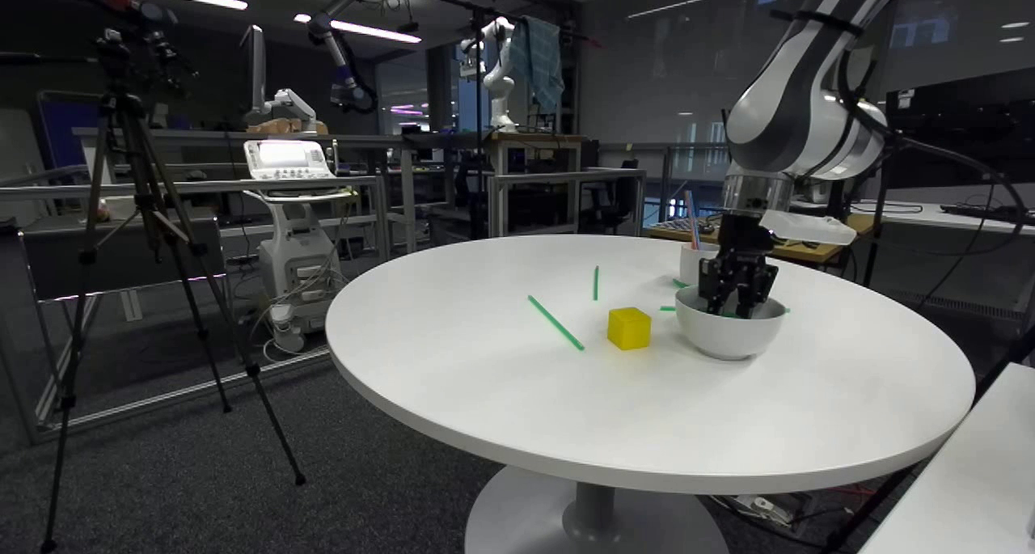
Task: Remove the green block from the bowl and put it on the table
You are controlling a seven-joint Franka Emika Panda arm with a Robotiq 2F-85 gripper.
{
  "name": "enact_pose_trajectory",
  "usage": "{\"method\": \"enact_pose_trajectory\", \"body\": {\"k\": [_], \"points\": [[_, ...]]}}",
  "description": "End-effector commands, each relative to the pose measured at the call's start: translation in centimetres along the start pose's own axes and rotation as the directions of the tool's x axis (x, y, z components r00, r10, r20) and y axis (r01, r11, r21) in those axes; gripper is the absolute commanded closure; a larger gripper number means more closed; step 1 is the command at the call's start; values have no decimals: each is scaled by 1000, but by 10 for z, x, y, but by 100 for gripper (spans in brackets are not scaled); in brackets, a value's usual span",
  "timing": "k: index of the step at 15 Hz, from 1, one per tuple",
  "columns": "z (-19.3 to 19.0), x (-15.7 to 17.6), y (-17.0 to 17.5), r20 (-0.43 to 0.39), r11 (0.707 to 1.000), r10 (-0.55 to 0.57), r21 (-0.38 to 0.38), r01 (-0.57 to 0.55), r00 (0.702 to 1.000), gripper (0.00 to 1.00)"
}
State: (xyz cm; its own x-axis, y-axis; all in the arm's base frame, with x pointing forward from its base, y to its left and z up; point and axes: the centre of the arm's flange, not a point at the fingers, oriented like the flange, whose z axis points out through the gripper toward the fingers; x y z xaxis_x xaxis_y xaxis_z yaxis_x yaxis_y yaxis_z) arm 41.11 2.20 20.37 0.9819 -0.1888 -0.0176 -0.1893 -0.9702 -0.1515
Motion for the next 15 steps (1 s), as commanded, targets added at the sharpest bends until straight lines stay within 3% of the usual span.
{"method": "enact_pose_trajectory", "body": {"k": [1,15], "points": [[-22,-1,2,-47,1000,-23,-7,23,999,68],[-98,18,-25,-181,980,-186,-110,168,966,68]]}}
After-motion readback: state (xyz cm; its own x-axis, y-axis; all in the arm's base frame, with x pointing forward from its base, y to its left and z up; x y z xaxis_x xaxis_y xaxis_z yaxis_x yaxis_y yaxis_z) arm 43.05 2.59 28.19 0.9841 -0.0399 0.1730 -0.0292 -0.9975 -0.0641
